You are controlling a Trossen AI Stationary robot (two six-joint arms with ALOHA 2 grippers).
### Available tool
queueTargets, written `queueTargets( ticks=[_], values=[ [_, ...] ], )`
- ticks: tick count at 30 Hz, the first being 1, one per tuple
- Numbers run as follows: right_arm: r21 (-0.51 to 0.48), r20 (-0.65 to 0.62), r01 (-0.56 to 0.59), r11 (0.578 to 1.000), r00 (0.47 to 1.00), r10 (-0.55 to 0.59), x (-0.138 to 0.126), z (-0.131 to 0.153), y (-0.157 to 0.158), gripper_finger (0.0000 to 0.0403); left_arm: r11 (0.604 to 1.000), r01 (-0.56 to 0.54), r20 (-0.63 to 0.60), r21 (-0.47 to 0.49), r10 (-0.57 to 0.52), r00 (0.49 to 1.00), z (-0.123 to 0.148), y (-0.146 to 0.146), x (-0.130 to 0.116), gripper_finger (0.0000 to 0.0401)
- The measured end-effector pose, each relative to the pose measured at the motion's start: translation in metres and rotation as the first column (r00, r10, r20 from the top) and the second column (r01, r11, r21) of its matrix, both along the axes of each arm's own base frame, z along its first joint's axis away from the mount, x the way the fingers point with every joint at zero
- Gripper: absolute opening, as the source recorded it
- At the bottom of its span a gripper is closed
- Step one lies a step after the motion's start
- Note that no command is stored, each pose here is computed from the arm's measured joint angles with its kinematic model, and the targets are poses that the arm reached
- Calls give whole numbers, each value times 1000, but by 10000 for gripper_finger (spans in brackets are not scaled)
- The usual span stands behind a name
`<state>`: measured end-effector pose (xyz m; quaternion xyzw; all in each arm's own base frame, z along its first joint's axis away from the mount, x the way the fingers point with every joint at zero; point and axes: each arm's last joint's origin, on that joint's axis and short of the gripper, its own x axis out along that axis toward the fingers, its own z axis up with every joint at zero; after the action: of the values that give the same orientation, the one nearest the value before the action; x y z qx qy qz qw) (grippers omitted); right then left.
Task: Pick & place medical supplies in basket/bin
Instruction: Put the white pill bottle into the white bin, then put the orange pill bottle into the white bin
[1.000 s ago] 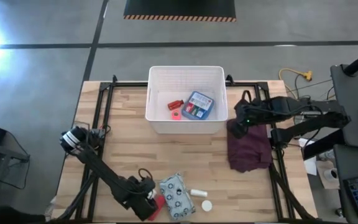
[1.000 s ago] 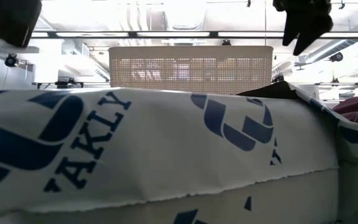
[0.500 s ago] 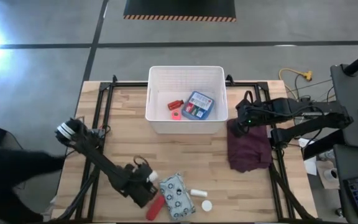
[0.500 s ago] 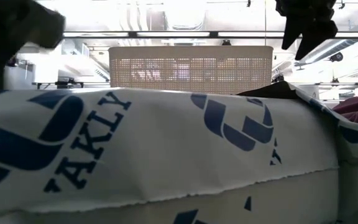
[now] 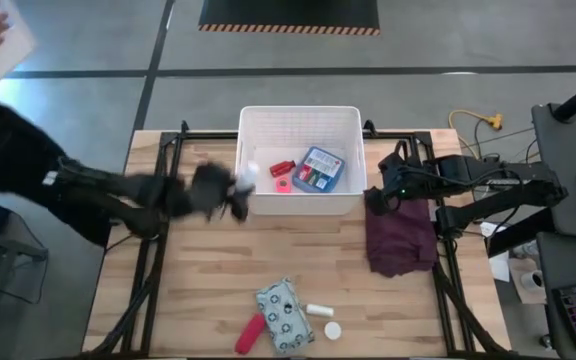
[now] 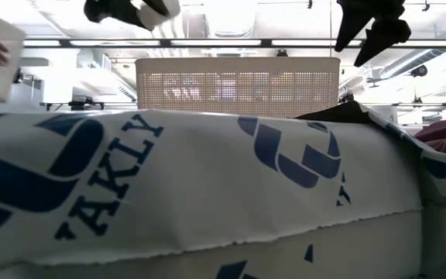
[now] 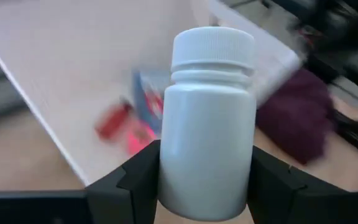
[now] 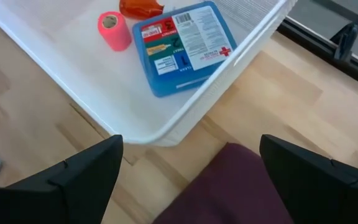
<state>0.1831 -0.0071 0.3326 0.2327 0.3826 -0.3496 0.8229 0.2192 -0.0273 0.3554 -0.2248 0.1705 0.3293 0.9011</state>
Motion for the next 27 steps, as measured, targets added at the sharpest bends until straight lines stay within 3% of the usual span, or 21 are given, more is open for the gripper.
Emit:
queueTargets(
  ticks=[4, 8, 11, 16, 20, 27],
  values=[
    [11, 9, 17, 1000, 1000, -18, 0, 0, 0, 368, 998, -16, 0, 68, 16, 1000, 15, 62, 1, 207],
    [27, 16, 35, 999, 999, -36, 0, 0, 0, 368, 999, 21, 35, -27, -20, 999, 16, 103, 4, 256],
    [41, 7, 21, 999, 1000, -21, 1, -1, 1, 368, 993, 91, 38, -82, -88, 995, 19, 110, 9, 283],
    [131, -79, -226, 965, 968, 237, 6, -12, 13, 368, 963, 264, -38, -58, -267, 963, 31, 72, 3, 283],
    [204, -112, -448, 871, 873, 475, 13, -28, 39, 368, 898, 421, -91, -129, -434, 896, 25, 22, -2, 267],
    [156, -170, -697, 700, 679, 714, 19, -57, 103, 368, 880, 453, -89, -147, -467, 879, 10, -45, -15, 244]
  ],
)
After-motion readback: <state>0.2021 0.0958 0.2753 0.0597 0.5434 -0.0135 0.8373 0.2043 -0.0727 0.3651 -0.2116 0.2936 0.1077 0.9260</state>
